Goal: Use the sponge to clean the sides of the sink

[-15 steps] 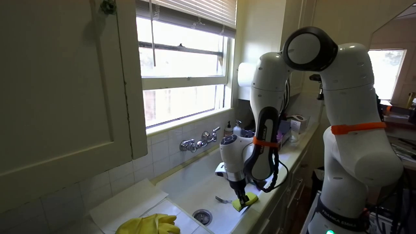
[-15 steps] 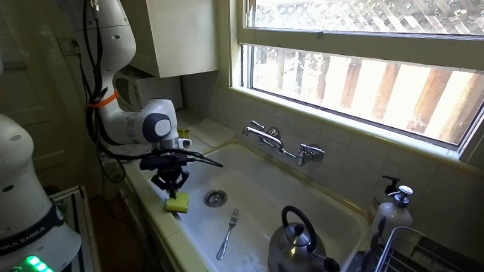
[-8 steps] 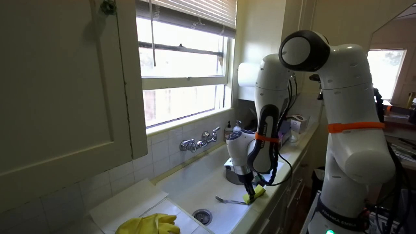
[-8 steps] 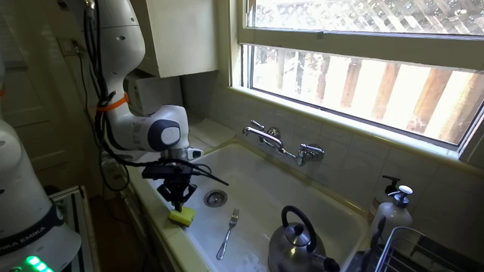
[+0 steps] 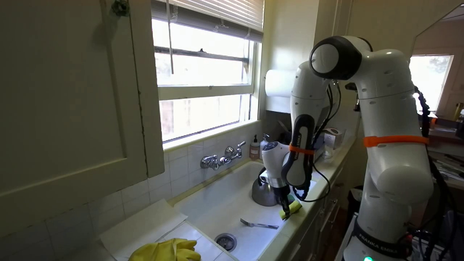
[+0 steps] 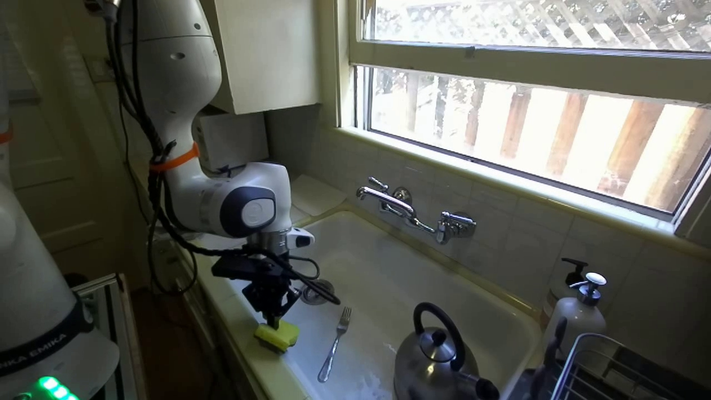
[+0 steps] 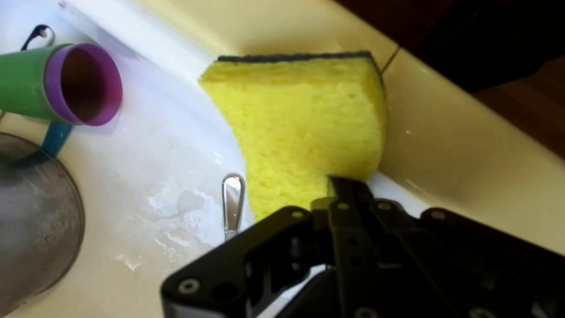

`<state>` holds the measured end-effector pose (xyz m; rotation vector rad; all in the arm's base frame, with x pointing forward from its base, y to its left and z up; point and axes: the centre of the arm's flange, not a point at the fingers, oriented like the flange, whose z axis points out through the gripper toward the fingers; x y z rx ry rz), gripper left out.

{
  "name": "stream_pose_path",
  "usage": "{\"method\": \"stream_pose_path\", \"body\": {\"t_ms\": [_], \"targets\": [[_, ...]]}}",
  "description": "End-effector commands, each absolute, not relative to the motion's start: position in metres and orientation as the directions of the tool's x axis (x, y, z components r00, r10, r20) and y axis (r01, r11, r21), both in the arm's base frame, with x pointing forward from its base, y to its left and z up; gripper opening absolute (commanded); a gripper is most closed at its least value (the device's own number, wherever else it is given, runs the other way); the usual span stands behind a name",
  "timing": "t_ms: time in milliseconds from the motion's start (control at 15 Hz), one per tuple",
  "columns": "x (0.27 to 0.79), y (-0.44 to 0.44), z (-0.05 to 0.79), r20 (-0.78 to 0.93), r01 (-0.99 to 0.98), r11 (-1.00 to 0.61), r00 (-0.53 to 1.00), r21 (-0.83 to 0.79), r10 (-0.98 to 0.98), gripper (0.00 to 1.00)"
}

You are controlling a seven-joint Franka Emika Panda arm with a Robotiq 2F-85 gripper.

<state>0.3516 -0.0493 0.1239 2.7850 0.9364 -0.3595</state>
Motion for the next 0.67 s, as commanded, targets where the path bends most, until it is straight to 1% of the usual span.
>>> {"method": "stream_pose_path", "body": {"t_ms": [0, 600], "targets": [[0.328, -0.075, 0.125, -0.268, 0.549, -0.827, 0.821, 0.124, 0.505, 0.01], [0.333, -0.145, 0.122, -0.196, 0.413, -0.888, 0.905, 0.203, 0.376, 0.01]]}}
